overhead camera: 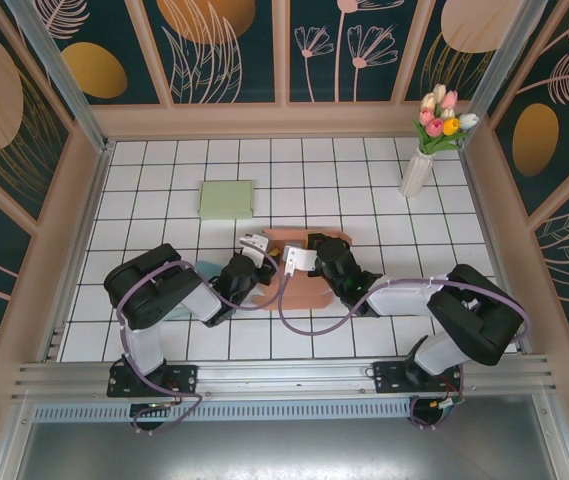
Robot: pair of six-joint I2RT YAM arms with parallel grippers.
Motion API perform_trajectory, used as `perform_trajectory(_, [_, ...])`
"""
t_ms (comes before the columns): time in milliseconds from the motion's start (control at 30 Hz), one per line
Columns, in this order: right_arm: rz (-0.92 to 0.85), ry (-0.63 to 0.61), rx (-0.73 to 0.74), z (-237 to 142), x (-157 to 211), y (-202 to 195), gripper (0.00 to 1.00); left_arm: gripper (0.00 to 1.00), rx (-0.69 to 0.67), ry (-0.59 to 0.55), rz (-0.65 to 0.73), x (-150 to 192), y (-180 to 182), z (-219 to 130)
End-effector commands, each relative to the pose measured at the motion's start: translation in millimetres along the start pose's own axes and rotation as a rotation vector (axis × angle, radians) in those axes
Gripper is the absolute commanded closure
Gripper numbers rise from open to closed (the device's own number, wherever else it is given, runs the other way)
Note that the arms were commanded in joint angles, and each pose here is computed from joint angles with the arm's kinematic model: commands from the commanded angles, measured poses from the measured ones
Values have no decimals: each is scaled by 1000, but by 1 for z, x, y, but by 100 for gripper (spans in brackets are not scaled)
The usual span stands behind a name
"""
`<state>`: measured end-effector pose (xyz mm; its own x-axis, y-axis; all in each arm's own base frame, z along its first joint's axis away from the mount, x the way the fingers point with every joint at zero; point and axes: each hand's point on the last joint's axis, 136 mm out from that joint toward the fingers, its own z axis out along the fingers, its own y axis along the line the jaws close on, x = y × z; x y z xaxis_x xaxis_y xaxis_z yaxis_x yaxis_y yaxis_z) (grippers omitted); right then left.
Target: Fold the paper box
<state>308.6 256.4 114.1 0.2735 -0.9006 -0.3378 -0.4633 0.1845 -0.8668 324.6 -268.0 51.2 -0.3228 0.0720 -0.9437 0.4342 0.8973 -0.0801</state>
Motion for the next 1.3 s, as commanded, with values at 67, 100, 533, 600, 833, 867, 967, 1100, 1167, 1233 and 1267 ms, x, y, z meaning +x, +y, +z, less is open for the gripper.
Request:
perform_trajectory(67, [9,31,-144,-3,13,37,100,59,79,2,0,2,-13,6])
perform_trajectory(100, [8,32,-144,-3,14,37,100,60,99,5,5,4,-16,5])
perform_trajectory(533, [20,33,-141,-2,13,35,100,73,-532,-23,27,3,90,-21])
perform_trajectory(600, [22,31,-141,-2,12,34,100,79,-593,-43,12,-2,98,-26])
perform_trajectory(833, [41,28,-144,-1,11,34,100,93,-691,-36,26,-1,99,-16])
perform_trajectory(867, [40,30,-144,-1,11,34,100,93,-699,-32,24,0,99,-15])
perform_trajectory(967, [50,30,-145,0,12,34,100,91,-680,-30,4,3,97,-13])
perform_trajectory(1100, [84,28,-149,2,14,34,100,81,-495,-39,-31,0,75,-9])
perform_trajectory(1167, [87,34,-150,4,15,35,100,66,-384,-43,-46,-3,61,-10])
perform_trajectory(1233, [91,46,-147,6,17,36,100,60,-281,-58,-70,-11,47,-17])
perform_trajectory(1267, [91,51,-146,7,18,36,100,59,-250,-64,-80,-14,44,-21])
